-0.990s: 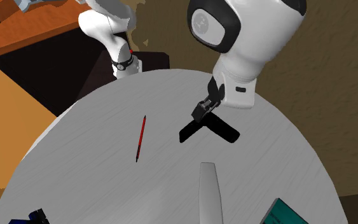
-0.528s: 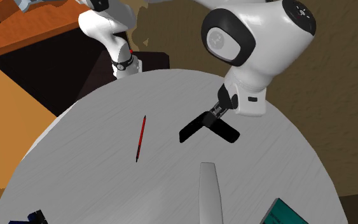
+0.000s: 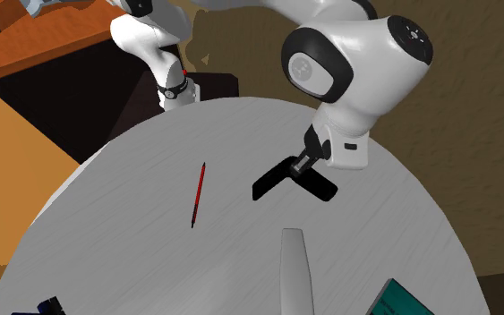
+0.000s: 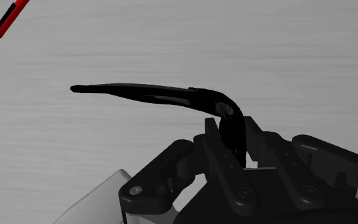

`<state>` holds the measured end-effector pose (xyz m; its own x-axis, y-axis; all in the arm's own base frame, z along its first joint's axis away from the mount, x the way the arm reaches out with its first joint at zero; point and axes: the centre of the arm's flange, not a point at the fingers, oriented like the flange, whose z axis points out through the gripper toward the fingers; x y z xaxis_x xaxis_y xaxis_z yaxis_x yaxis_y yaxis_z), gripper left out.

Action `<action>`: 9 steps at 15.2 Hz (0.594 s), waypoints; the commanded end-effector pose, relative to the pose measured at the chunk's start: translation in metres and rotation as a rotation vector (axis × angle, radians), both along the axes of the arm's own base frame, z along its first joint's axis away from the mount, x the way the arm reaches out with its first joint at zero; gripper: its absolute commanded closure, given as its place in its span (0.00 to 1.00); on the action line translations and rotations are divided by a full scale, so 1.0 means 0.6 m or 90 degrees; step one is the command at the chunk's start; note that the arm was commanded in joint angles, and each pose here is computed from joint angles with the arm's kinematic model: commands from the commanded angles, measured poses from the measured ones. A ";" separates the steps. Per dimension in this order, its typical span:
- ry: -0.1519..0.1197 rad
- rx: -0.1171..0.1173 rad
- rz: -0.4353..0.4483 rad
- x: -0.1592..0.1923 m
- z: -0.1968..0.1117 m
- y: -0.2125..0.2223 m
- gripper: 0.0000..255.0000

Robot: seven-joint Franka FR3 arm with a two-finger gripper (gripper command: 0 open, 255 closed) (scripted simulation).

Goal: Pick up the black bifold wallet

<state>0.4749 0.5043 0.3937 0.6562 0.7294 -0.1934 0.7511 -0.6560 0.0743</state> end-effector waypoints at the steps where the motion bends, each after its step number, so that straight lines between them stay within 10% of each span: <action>1: 0.001 0.000 0.000 -0.001 -0.001 0.001 1.00; 9: 0.001 0.000 0.000 0.000 0.025 0.000 1.00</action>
<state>0.4741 0.5034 0.4034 0.6555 0.7298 -0.1943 0.7516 -0.6555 0.0736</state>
